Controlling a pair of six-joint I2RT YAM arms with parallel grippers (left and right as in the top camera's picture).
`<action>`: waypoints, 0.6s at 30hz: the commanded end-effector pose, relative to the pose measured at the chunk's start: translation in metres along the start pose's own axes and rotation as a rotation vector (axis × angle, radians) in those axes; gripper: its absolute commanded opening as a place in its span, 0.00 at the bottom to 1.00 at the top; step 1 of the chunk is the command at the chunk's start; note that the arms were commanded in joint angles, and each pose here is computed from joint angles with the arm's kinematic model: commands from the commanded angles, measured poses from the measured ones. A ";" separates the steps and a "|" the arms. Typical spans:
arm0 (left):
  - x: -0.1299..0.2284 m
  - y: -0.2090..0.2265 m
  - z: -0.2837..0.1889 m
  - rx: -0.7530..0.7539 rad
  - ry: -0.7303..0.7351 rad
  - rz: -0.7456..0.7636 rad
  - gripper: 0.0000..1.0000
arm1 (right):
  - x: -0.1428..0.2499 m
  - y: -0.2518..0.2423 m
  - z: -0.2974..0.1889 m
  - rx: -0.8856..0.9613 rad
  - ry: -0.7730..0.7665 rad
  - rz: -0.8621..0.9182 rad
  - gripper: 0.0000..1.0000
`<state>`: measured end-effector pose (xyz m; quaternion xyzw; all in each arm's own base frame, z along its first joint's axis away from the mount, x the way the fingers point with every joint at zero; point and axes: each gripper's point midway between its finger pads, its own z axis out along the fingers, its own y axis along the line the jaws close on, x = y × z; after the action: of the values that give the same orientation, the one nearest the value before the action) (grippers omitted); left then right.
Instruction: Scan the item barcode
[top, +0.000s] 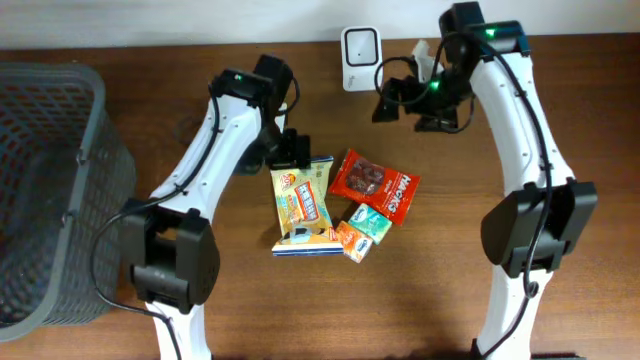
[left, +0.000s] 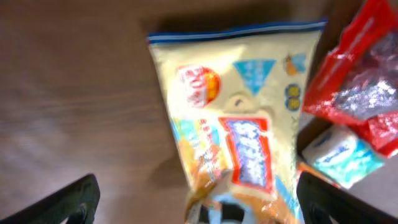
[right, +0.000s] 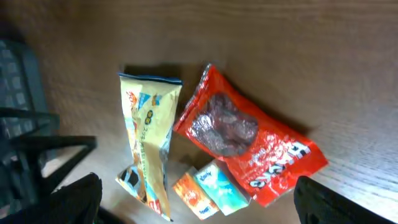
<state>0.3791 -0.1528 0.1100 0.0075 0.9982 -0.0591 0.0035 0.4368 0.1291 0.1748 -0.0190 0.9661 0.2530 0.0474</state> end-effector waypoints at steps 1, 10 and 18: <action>0.010 -0.010 0.021 0.085 0.030 0.042 0.99 | -0.005 0.000 -0.011 -0.014 -0.034 0.003 0.98; -0.033 0.077 0.013 0.028 -0.085 -0.240 0.99 | 0.072 0.051 0.094 -0.141 0.252 -0.136 0.94; -0.035 0.120 0.009 -0.151 -0.127 -0.327 0.99 | 0.133 0.076 0.190 -0.218 0.327 -0.156 0.93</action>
<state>0.4112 -0.0417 0.0766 -0.1474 0.9883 0.0082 0.0394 0.3261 0.2788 0.0340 -0.1446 0.9264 0.3380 -0.0813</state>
